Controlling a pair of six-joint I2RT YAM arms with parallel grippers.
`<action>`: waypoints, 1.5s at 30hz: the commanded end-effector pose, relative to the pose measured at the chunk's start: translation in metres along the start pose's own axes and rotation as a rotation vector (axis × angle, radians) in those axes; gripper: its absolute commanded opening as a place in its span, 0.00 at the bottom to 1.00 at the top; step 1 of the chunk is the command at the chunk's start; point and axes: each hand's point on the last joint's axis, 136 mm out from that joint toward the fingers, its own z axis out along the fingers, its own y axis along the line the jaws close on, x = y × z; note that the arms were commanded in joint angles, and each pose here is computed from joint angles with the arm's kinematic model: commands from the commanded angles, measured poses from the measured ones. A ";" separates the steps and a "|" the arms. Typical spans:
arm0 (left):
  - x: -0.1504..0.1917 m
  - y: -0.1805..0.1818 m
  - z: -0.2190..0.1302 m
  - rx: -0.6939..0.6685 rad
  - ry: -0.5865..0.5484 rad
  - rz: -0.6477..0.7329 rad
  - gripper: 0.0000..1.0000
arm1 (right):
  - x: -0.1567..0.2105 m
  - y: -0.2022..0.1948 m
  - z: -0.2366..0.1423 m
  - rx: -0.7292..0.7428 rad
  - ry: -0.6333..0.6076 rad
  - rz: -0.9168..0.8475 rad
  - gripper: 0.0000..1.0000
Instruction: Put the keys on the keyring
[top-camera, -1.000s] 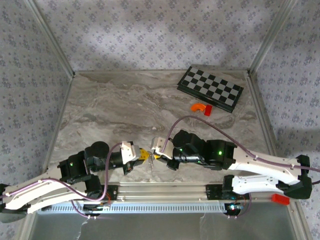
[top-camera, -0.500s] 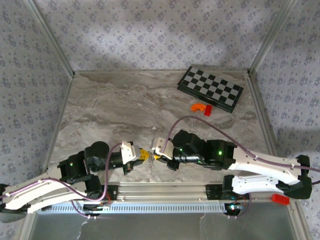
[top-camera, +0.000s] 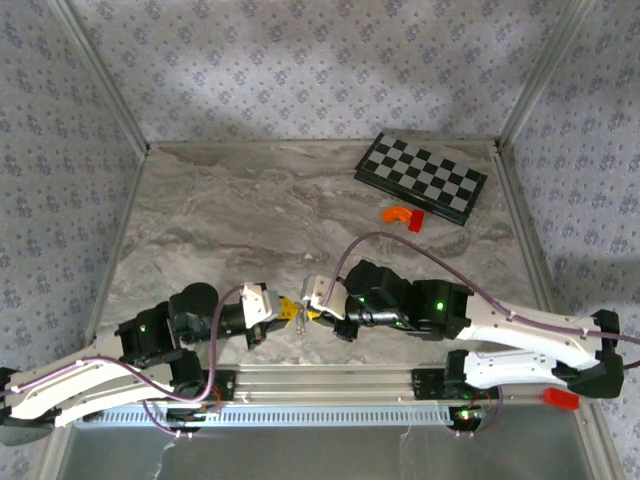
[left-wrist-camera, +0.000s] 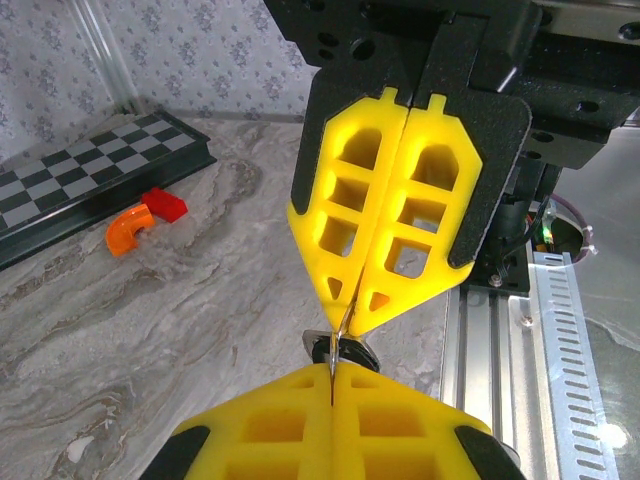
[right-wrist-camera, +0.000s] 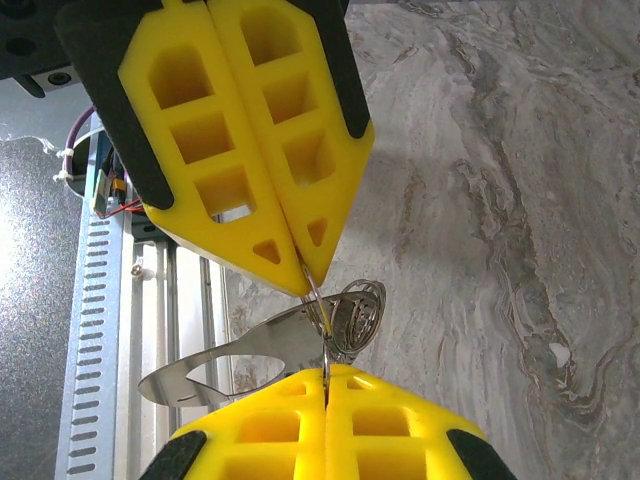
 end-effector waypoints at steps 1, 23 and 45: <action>-0.016 -0.002 -0.005 0.004 -0.053 0.019 0.00 | -0.006 0.001 -0.002 -0.007 -0.028 -0.023 0.00; -0.015 -0.002 -0.004 0.005 -0.047 0.021 0.00 | -0.014 0.006 -0.001 -0.039 -0.057 -0.030 0.00; -0.018 -0.001 -0.006 0.000 -0.052 0.024 0.00 | 0.000 0.001 -0.005 -0.003 -0.005 -0.016 0.00</action>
